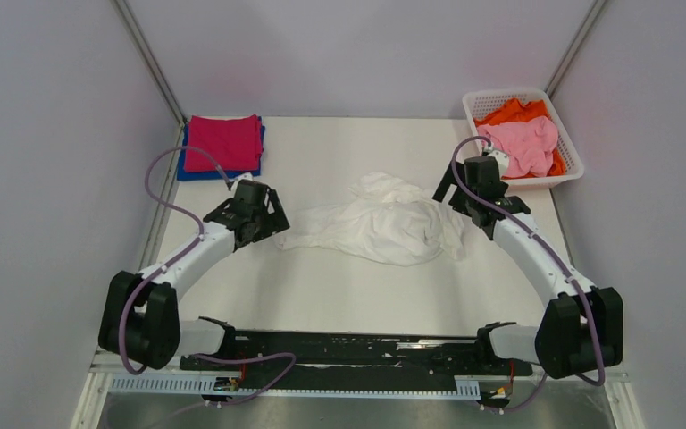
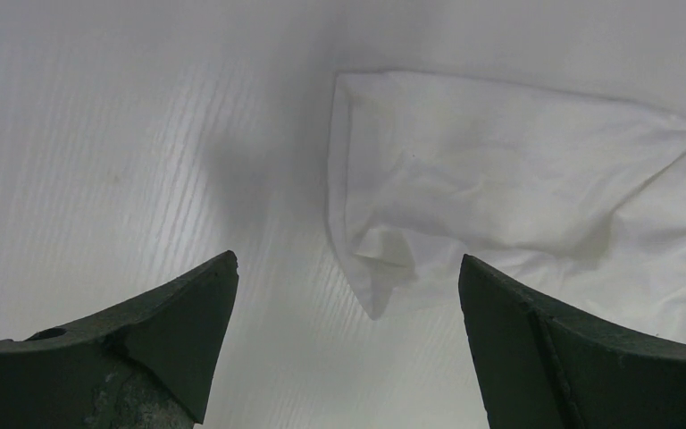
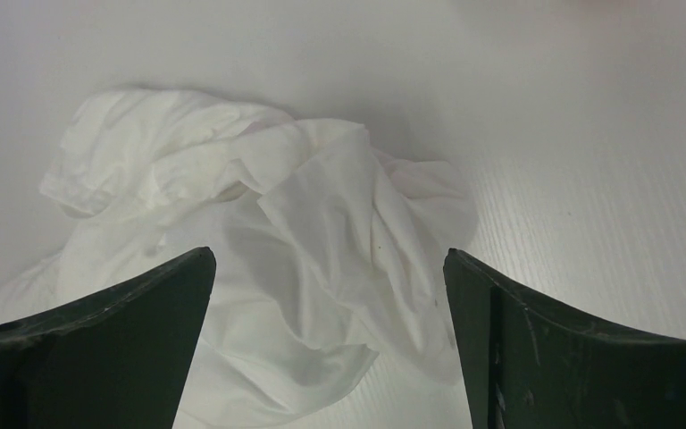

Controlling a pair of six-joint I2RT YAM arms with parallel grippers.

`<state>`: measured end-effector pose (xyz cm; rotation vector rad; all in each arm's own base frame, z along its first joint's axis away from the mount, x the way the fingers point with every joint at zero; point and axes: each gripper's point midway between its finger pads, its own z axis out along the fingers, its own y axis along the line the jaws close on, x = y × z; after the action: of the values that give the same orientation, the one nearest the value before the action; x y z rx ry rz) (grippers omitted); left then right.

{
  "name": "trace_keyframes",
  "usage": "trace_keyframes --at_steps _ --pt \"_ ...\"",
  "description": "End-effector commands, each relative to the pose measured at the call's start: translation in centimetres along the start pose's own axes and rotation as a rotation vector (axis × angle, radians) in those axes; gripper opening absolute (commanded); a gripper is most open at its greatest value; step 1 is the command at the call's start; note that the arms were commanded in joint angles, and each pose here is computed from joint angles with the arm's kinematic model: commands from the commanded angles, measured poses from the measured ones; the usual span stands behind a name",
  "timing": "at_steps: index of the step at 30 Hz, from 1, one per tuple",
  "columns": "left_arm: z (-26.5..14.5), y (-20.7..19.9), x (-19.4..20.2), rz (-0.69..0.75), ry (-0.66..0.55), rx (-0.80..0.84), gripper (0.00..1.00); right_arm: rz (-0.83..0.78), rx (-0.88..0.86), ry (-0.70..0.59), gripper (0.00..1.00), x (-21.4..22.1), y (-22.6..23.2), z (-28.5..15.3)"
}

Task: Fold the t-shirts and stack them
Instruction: Flatten out the tshirt

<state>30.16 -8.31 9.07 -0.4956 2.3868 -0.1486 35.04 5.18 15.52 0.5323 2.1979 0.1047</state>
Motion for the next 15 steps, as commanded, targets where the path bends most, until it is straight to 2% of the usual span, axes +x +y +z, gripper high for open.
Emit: trace_keyframes --at_steps 1,9,12,15 --pt "2.1 -2.0 -0.5 -0.022 0.030 0.027 1.00 -0.136 -0.233 0.008 1.00 -1.3 5.1 0.7" --pt "6.2 -2.2 1.5 -0.039 0.125 -0.017 0.91 -0.327 -0.397 0.027 1.00 -1.4 12.9 3.8" --pt "7.3 -2.3 2.6 -0.044 0.173 -0.022 0.81 -0.377 -0.402 0.052 1.00 -0.7 14.7 5.8" --pt "8.1 -2.7 3.7 -0.052 0.213 -0.004 0.75 -0.411 -0.411 0.063 1.00 -0.2 16.4 7.4"
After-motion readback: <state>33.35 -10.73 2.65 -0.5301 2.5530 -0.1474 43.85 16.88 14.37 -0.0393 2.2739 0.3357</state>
